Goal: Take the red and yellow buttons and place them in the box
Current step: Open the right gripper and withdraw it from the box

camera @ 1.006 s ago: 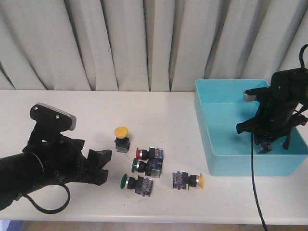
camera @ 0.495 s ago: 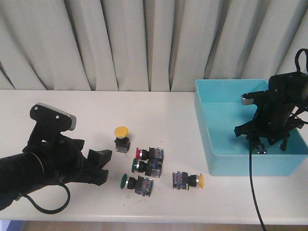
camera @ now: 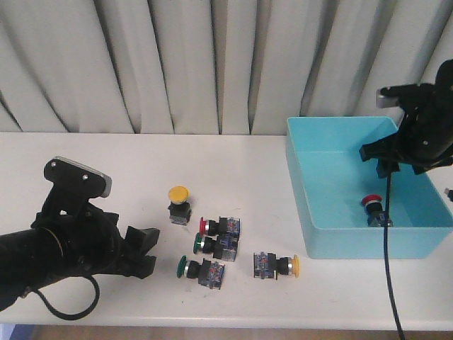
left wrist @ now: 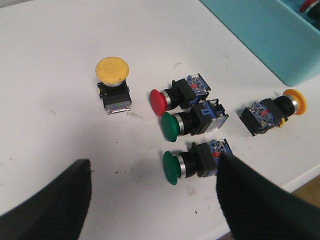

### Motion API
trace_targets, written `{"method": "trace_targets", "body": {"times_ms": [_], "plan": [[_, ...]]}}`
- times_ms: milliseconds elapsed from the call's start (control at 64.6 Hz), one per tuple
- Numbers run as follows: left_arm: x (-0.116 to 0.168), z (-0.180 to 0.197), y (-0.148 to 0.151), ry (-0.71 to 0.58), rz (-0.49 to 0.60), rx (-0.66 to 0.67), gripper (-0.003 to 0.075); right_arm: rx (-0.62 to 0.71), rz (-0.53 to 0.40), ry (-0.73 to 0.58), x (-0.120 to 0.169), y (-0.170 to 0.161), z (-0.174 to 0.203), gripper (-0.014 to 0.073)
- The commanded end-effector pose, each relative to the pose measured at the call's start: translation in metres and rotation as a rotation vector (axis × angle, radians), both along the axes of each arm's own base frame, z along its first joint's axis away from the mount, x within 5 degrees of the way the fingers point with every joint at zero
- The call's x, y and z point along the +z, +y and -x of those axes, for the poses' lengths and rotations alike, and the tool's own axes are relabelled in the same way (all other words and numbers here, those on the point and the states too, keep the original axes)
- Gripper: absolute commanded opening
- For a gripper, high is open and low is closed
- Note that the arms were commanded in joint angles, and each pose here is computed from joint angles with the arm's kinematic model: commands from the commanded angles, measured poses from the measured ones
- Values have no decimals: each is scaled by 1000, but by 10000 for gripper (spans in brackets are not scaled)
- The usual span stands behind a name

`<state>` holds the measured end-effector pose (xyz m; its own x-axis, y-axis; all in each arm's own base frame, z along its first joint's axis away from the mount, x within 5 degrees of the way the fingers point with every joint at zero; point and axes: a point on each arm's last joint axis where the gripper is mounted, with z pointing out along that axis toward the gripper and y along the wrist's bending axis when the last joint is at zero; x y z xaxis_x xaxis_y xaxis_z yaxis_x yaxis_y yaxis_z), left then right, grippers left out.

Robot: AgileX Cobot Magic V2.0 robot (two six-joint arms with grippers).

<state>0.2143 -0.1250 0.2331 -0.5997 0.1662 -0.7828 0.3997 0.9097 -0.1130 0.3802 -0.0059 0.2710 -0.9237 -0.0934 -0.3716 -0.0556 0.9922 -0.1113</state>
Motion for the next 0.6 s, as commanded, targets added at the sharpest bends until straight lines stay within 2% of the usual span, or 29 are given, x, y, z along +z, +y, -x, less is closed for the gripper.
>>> {"method": "trace_targets", "body": {"times_ms": [0,139,248,402,588], "plan": [[18,-2,-3,-87,33,-29,524,80,-1,-146,61,18,27,435],[16,-1,-2,-91,-11,-47,524,151,-15,-203,99,44,62,411],[14,-1,-1,-69,-32,-41,524,206,-33,-238,110,61,90,391],[10,1,2,-28,-66,-26,524,249,-70,-282,91,70,134,369],[8,2,4,-4,-86,-17,524,283,-119,-366,71,64,189,365]]}}
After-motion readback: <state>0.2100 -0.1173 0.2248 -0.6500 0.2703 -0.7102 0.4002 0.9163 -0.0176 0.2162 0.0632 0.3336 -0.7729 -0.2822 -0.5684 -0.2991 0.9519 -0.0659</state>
